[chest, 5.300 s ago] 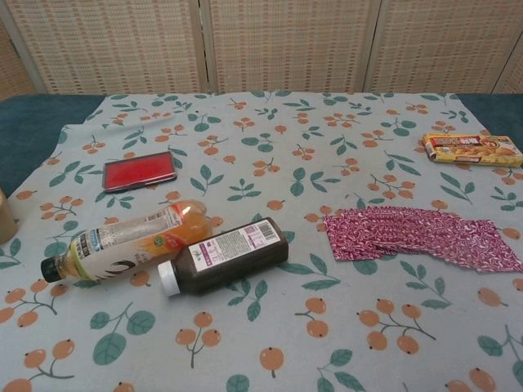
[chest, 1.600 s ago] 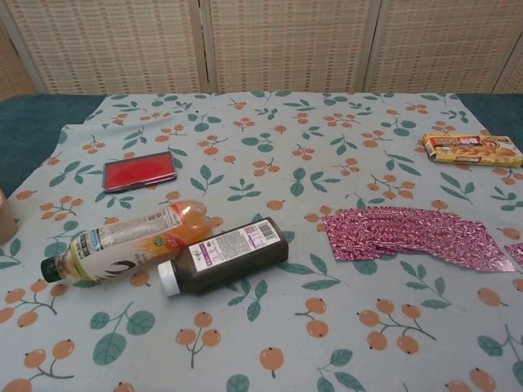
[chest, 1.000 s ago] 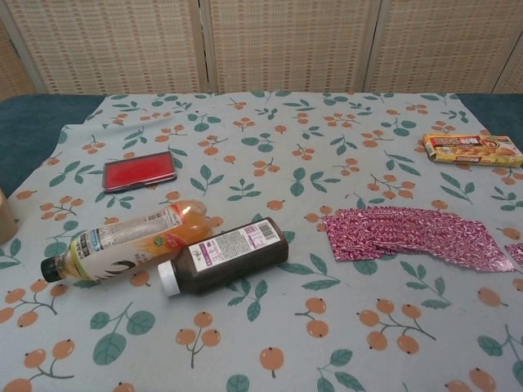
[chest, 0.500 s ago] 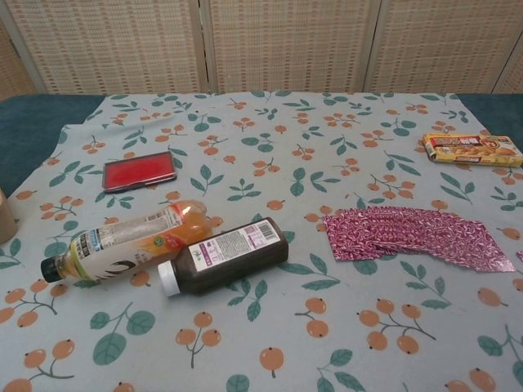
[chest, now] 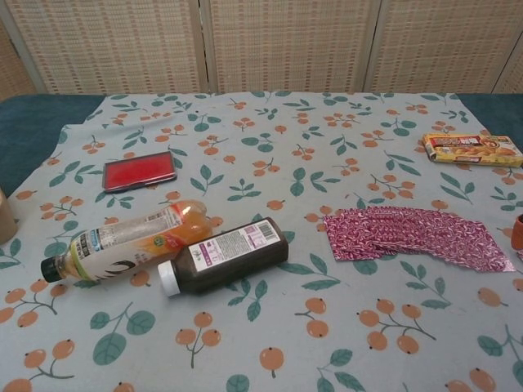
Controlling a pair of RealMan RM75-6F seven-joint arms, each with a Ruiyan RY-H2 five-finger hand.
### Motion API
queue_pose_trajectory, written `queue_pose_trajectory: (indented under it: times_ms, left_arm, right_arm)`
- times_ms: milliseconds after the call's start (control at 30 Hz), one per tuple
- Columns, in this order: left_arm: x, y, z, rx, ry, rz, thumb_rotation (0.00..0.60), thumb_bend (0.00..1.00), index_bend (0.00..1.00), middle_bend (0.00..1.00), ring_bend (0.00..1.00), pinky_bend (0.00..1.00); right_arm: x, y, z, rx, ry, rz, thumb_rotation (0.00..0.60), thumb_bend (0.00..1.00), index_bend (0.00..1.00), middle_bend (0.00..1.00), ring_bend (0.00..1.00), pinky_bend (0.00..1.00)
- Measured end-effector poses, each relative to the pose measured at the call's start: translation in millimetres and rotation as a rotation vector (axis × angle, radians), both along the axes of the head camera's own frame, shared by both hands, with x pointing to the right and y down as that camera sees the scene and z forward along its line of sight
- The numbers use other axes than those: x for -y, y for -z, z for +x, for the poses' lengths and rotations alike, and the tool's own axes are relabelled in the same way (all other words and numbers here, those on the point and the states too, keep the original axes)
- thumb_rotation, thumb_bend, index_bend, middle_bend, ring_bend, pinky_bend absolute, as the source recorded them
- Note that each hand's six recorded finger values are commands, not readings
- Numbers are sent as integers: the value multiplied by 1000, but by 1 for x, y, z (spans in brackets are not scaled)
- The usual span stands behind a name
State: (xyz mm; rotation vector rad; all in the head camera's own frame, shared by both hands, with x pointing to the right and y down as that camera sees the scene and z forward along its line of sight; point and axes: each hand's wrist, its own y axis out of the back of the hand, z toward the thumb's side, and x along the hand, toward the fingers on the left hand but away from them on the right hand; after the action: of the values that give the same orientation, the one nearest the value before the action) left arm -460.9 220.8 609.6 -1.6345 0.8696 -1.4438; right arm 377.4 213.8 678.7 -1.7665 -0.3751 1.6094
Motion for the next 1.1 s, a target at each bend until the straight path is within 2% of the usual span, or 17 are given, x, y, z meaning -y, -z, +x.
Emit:
queue_pose_trajectory:
  times_ms: [167,333,633,1100]
  left_arm:
    - [0,0,-1,-1,4,0,600,365,48,57,57,323]
    - [1,1,-2,-2,5,3,600,366,48,58,58,323]
    - [1,2,-1,-5,6,8,600,366,48,58,58,324]
    - [1,2,-1,-4,5,8,600,366,48,58,57,324]
  right_arm:
    - [9,-9,-15,67,21,15,600,1000,349,802,740,873]
    - [13,-16,-25,84,41,6,600,1000,349,802,740,873]
    - [13,-28,-23,52,36,-28,600,1000,350,802,740,873]
    - [20,-33,2,-23,-20,-29,600,1000,360,802,740,873]
